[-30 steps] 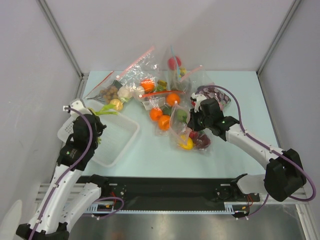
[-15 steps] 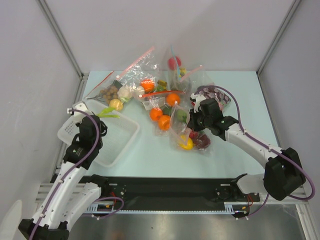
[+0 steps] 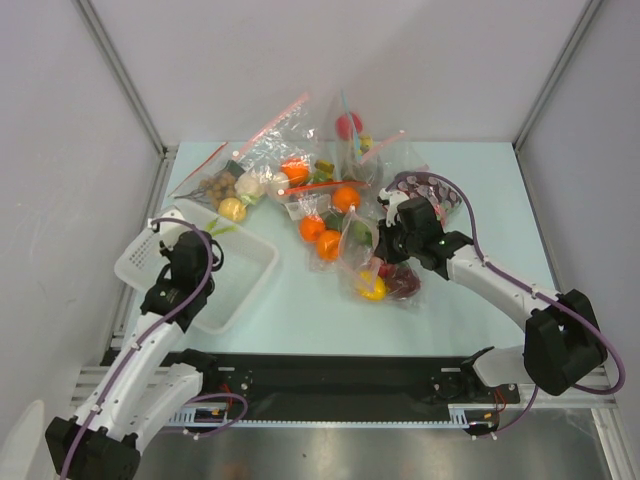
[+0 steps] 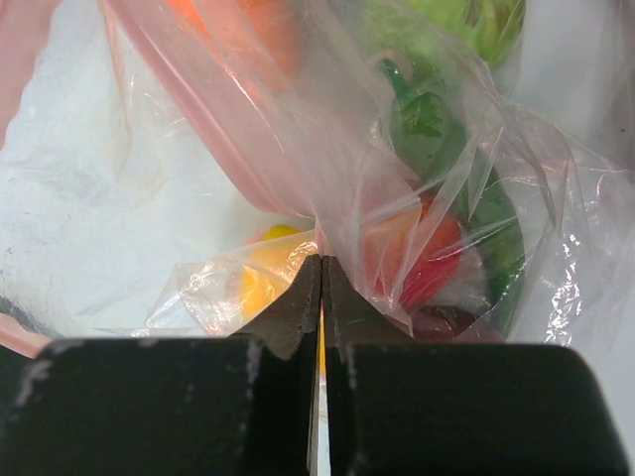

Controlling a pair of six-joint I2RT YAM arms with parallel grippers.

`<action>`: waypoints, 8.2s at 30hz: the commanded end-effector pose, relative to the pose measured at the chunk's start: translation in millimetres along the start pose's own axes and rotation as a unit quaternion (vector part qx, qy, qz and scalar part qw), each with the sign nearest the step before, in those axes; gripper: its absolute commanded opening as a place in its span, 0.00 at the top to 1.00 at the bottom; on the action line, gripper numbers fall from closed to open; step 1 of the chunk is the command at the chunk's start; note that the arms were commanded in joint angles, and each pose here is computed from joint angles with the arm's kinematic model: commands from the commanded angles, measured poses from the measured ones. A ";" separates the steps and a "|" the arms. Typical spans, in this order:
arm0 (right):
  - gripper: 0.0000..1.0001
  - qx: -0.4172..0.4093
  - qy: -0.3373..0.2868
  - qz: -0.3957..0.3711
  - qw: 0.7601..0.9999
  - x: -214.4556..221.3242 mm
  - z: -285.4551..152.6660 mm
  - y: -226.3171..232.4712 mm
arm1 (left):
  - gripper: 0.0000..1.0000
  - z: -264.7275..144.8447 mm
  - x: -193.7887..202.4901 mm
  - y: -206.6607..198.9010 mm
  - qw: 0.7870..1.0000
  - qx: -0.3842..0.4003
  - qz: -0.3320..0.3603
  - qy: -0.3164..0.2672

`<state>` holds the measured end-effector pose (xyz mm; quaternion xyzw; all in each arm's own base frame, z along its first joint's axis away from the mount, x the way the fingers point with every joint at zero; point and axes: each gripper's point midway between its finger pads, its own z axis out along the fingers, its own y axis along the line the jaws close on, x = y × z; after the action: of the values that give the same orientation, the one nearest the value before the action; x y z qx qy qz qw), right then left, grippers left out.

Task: Open the zip-top bag and remove the fake food

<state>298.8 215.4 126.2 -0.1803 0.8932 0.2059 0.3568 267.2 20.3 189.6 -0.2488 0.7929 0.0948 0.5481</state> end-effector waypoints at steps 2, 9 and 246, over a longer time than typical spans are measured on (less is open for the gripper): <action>1.00 0.007 -0.019 -0.010 1.000 -14.7 -3.8 -3.0 | 0.48 6.4 -11.3 -0.7 0.999 -0.003 -0.025 -0.028; 1.00 0.016 -0.017 -0.011 1.000 -15.9 -6.5 -6.8 | 0.10 9.4 -14.1 -10.1 0.999 0.013 -0.014 -0.027; 1.00 0.050 -0.077 -0.044 0.995 -25.1 -61.3 11.8 | 0.71 -204.5 48.4 -305.5 0.661 0.683 0.273 0.147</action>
<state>266.8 210.1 191.0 -0.1907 0.8589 0.1853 0.4378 250.4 -344.9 225.5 0.4150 0.7678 -0.3230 0.3661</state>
